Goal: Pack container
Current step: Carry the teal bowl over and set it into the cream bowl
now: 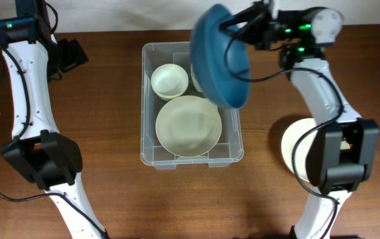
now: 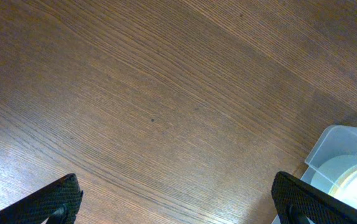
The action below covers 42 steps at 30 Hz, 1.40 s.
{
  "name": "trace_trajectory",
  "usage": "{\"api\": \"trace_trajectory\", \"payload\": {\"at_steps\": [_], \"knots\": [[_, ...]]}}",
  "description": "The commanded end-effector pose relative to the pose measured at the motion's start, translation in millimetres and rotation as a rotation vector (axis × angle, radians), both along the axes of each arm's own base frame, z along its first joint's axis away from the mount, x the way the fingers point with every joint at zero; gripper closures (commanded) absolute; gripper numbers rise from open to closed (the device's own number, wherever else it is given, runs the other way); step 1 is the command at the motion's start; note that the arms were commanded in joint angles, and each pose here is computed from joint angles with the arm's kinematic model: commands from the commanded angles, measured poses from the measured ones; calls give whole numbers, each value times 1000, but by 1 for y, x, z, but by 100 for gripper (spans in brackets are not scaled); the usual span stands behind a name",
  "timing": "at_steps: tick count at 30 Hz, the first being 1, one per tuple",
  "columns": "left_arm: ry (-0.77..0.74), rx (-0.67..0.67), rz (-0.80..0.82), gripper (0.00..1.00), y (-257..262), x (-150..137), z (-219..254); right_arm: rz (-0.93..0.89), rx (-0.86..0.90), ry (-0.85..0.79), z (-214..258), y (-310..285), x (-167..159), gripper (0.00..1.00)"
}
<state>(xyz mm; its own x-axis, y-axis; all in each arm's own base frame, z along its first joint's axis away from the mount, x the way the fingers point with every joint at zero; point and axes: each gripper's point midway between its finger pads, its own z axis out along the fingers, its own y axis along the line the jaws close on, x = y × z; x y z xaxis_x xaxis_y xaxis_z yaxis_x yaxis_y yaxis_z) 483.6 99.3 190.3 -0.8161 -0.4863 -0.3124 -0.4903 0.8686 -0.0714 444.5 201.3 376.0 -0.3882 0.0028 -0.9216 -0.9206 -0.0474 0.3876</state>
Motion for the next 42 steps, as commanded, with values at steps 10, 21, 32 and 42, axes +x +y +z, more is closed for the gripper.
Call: {"api": "trace_trajectory", "payload": {"at_steps": [10, 21, 32, 42], "knots": [[-10, 18, -1, 1, 4, 1, 4, 65, 7, 85, 3, 36, -12, 96], [-10, 18, -1, 1, 4, 1, 4, -248, 105, 489, -15, -11, 63, 96], [-10, 18, -1, 1, 4, 1, 4, -642, -90, 709, -122, -35, 107, 96], [-10, 18, -1, 1, 4, 1, 4, -821, -496, 554, -179, -24, 80, 96]]}}
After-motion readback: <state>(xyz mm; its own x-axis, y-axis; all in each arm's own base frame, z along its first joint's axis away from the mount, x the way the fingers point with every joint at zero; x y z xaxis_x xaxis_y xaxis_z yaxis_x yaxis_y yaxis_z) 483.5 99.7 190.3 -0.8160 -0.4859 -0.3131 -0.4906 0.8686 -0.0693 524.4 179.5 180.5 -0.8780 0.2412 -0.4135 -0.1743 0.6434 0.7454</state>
